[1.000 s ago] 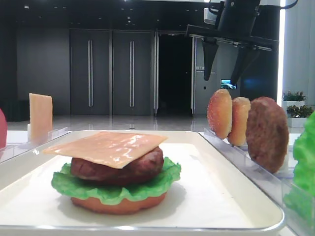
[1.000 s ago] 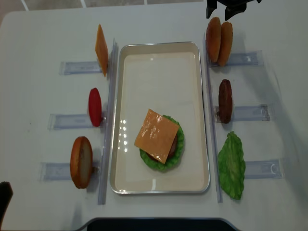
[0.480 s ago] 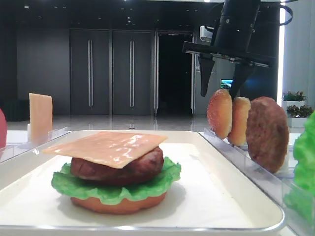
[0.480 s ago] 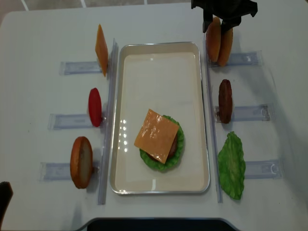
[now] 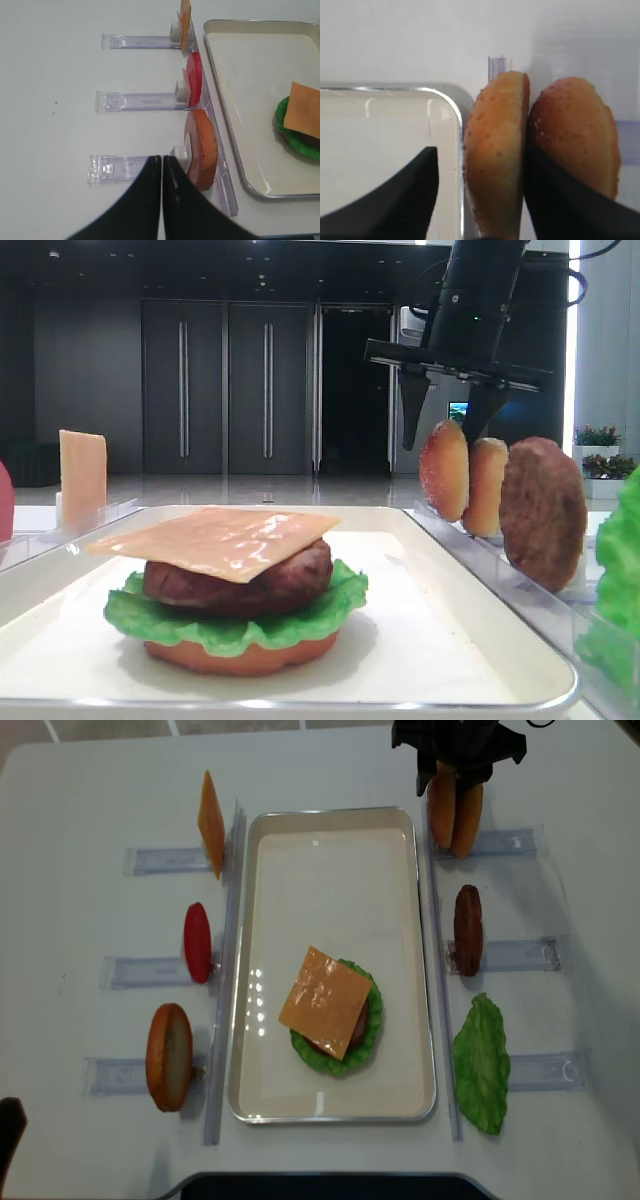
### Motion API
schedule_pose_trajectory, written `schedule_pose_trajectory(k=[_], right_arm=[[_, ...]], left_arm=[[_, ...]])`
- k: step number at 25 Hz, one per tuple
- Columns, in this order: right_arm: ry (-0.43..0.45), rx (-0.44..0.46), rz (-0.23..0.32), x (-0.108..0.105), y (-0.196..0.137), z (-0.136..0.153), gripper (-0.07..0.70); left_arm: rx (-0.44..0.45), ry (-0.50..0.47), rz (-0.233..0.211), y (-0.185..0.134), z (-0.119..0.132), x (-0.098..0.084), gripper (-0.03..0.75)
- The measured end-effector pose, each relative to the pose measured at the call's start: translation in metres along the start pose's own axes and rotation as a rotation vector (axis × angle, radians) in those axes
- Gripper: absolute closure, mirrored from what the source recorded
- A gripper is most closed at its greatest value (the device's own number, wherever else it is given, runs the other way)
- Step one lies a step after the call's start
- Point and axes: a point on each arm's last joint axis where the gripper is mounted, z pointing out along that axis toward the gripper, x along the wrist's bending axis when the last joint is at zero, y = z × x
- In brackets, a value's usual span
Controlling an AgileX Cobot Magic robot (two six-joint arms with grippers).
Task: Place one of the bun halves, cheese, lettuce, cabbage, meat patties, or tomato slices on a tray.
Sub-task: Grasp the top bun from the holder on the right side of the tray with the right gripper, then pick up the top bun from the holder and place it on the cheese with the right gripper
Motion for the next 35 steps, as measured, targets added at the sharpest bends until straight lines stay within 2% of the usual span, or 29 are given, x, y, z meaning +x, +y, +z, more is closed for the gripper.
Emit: schedule_pose_trajectory(k=[4,5,16,25,35], right_arm=[[-0.02,-0.006,-0.009,-0.002,0.001,0.001,0.369],[-0.022,-0.006,-0.01,-0.002,0.001,0.001,0.376],[0.003,0.008,0.005,0.0,-0.001,-0.001,0.377],[0.052,-0.014,0.008,0.009,-0.003,-0.041,0.377],[0.064,-0.034,-0.012,0.013,-0.008,-0.066,0.377]], left_arm=[[0.0,0.0,0.0,0.0,0.0,0.0,0.716],[0.0,0.0,0.0,0.0,0.0,0.0,0.716],[0.0,0.0,0.0,0.0,0.0,0.0,0.716],[0.0,0.0,0.0,0.0,0.0,0.0,0.716],[0.0,0.0,0.0,0.0,0.0,0.0,0.716]])
